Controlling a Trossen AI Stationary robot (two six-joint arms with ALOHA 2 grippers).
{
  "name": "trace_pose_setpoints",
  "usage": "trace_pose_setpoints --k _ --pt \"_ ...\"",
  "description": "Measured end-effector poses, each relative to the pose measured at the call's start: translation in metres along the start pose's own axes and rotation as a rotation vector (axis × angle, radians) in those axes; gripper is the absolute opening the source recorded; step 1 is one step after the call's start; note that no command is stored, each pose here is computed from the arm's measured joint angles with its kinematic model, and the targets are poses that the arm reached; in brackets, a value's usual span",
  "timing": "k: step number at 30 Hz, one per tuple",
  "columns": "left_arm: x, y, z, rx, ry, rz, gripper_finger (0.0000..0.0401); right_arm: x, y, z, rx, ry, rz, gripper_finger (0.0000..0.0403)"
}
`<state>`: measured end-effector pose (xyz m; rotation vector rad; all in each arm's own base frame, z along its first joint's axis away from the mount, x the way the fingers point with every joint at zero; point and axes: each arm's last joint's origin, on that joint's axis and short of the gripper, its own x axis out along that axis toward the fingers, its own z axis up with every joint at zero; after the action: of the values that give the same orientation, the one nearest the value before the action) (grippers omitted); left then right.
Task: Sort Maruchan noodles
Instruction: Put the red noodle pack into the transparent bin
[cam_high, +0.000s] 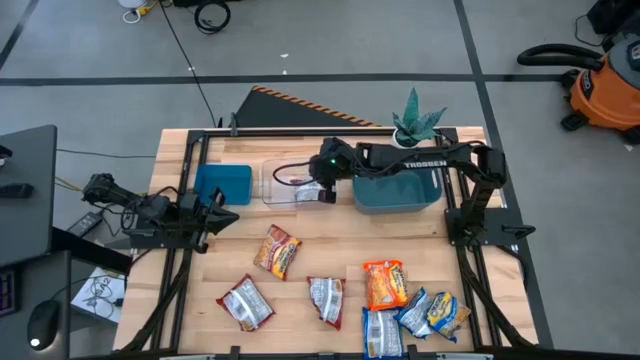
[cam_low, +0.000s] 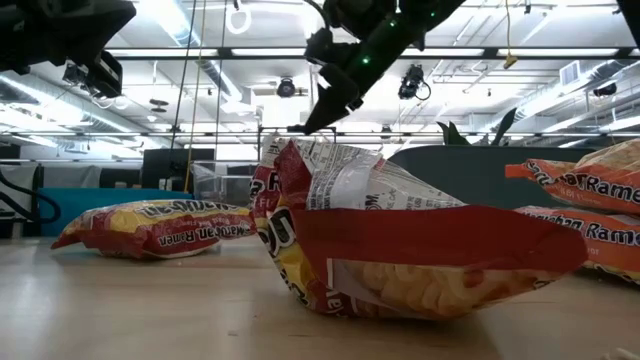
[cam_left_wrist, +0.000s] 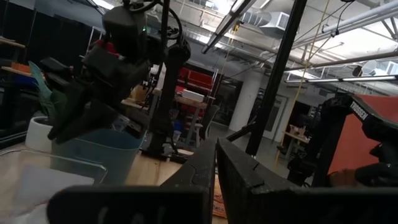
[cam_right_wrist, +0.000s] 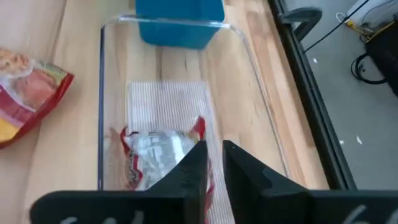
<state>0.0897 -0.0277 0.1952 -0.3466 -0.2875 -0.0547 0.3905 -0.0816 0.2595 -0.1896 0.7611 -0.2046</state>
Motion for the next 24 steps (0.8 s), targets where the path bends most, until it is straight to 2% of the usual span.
trace_pose_setpoints --k 4,8,16,24 --pt "0.000 0.000 0.000 0.001 0.001 0.000 0.0023 -0.001 0.005 -0.001 -0.013 0.021 0.015 0.0079" --pt "0.000 0.000 0.000 0.001 0.001 0.000 0.0023 -0.002 0.018 0.002 -0.070 0.001 0.086 0.0088" --pt "0.000 0.000 0.000 0.001 0.001 0.000 0.0023 -0.009 0.059 0.012 -0.192 -0.066 0.164 0.0091" --pt "0.000 0.000 0.000 0.002 0.002 0.001 0.0023 0.000 0.111 0.014 -0.285 -0.142 0.346 0.0096"
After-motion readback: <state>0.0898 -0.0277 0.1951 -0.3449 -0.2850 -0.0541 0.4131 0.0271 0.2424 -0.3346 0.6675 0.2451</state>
